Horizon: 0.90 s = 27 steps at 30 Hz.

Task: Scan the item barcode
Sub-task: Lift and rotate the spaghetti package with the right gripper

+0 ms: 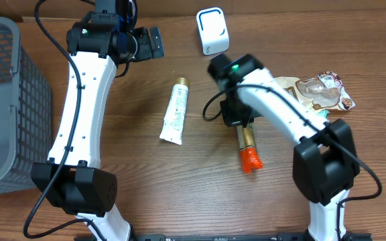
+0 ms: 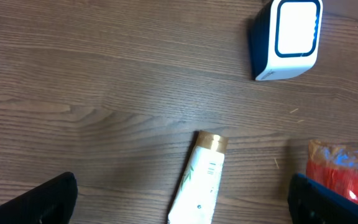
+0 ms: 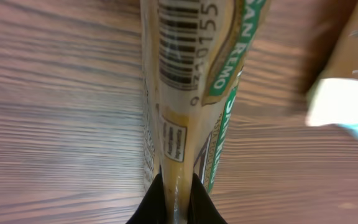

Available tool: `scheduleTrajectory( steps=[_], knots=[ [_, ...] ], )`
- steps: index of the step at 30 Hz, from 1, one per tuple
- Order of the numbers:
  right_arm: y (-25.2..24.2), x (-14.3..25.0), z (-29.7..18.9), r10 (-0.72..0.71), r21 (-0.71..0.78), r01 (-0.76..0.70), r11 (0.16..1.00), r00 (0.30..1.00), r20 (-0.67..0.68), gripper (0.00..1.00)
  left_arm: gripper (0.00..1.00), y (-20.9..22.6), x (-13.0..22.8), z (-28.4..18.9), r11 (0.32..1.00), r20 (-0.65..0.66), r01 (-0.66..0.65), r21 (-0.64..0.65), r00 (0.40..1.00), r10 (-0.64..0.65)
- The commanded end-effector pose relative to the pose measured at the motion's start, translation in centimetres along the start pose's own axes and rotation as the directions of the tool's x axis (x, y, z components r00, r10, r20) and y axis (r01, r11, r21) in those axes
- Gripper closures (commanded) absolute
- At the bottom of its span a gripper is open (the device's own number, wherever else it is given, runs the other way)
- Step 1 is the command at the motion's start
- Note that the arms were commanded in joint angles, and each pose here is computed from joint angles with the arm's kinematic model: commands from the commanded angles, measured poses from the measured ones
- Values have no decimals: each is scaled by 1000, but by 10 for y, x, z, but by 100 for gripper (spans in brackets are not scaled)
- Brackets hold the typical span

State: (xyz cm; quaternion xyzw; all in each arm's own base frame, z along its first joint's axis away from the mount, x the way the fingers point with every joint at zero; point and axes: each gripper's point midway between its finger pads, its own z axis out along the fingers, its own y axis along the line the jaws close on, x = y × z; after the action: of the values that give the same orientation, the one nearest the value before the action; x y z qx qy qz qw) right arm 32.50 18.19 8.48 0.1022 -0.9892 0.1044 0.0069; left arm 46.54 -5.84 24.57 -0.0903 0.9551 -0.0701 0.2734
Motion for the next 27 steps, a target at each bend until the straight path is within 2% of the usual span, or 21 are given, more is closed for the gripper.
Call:
scheduleTrajectory(
  steps=[1,3,6,9,10,12,16,18,22,27],
  knots=[
    [9,-11,-26,-132,173,106,979,981,145,96,0,-1,-3,-2,1000,9,-2,0,1000,2],
    [29,-9,-20,-168,160,144,977,975,145,94,0,-1,-3,-2,1000,9,-2,0,1000,2],
    [57,-7,-14,-202,117,185,976,967,156,52,0,-1,-3,-2,1000,9,-2,0,1000,2],
    [71,-6,-15,-225,81,214,974,959,170,39,0,-1,-3,-2,1000,9,-2,0,1000,2],
    [71,-6,-15,-225,81,214,973,960,169,28,0,-1,-3,-2,1000,9,-2,0,1000,2],
    [66,-6,-14,-218,75,208,975,964,154,18,0,-1,-3,-2,1000,9,-2,0,1000,2],
    [57,-9,-13,-210,-37,215,976,971,117,12,0,-1,-3,-2,1000,9,-2,0,1000,2],
    [54,-12,-19,-216,-191,233,954,971,108,10,0,-1,-3,-2,1000,9,-2,0,1000,2],
    [52,-4,-28,-308,-399,321,859,946,99,7,0,-1,-3,-2,1000,10,-2,0,1000,2],
    [32,16,-13,-343,-443,309,842,939,3,6,0,-1,-3,-2,1000,9,-2,0,1000,2]
  ],
)
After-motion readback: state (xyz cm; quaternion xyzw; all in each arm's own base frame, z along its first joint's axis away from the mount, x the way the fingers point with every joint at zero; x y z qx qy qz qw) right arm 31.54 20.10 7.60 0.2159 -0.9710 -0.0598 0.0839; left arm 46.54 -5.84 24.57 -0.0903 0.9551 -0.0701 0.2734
